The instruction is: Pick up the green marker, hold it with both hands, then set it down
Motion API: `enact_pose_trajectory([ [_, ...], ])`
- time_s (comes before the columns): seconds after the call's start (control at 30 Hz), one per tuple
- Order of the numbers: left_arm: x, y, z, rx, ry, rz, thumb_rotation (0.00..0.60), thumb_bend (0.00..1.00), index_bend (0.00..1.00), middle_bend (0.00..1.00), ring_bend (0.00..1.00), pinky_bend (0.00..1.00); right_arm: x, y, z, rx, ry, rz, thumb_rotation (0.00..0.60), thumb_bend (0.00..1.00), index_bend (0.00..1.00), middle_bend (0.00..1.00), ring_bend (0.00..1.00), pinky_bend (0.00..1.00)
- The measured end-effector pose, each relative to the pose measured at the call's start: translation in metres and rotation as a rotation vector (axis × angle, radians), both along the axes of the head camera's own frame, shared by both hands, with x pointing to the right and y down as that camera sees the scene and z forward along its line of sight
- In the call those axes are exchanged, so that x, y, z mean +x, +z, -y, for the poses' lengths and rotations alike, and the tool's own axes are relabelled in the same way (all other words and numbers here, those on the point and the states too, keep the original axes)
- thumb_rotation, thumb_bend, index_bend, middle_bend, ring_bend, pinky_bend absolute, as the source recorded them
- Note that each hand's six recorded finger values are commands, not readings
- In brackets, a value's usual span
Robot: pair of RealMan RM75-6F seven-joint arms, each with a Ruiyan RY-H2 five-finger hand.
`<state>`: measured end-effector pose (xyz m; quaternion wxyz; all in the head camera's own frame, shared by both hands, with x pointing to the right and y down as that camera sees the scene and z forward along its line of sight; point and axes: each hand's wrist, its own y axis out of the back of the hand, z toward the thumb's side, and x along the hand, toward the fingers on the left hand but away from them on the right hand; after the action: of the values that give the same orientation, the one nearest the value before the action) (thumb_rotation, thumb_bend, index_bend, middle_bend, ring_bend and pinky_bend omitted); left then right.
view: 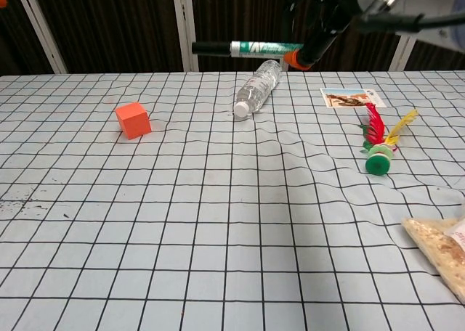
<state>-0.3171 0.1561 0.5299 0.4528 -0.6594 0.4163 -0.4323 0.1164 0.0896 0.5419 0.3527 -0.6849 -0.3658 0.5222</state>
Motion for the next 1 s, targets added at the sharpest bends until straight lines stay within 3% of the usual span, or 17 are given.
enact_pose_trajectory([
  [0.4, 0.072, 0.022, 0.009, 0.048, 0.029, -0.182, 0.600, 0.47, 0.34, 0.22, 0.00, 0.13, -0.017, -0.040, -0.007, -0.034, -0.011, 0.065, 0.600, 0.56, 0.74, 0.19, 0.25, 0.19],
  [0.63, 0.099, 0.008, 0.025, 0.127, 0.028, -0.279, 0.600, 0.47, 0.36, 0.23, 0.00, 0.13, -0.025, -0.039, -0.013, -0.040, -0.030, 0.056, 0.600, 0.56, 0.74, 0.19, 0.25, 0.19],
  [1.0, 0.113, 0.002, 0.024, 0.146, 0.039, -0.268, 0.600, 0.46, 0.39, 0.23, 0.00, 0.13, -0.027, -0.029, -0.017, -0.064, -0.028, 0.052, 0.600, 0.56, 0.75, 0.19, 0.25, 0.19],
])
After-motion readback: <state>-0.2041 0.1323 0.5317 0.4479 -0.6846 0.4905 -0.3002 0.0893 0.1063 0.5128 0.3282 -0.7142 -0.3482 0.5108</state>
